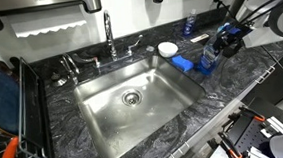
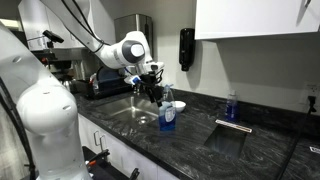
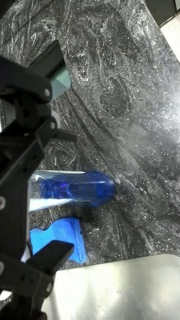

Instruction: Pick the soap bottle and put it in the sink

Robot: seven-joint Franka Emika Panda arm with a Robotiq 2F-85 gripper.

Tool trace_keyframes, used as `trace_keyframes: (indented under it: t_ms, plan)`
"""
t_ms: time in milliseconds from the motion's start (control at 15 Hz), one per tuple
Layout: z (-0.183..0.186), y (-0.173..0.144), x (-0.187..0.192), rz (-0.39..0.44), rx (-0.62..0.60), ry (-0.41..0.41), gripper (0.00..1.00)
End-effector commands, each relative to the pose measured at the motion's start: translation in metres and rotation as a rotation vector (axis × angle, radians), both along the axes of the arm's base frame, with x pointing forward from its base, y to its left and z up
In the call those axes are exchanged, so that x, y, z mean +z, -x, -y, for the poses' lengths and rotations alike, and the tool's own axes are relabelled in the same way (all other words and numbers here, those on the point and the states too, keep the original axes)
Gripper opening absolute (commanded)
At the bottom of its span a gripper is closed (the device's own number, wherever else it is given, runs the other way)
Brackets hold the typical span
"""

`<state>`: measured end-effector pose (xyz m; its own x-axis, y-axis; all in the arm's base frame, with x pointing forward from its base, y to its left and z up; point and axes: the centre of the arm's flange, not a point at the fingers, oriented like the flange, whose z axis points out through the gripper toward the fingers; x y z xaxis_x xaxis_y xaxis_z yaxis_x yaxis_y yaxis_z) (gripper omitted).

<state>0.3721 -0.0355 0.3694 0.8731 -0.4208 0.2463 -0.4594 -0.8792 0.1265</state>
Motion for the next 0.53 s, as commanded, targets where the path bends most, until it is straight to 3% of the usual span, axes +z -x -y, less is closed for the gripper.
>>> trace_keyframes:
  t_ms: [0,467]
  plan:
    - [0.004,0.013,-0.013,-0.002,0.038,-0.018,1.00]
    - [0.011,-0.008,-0.015,-0.008,0.052,-0.004,1.00]
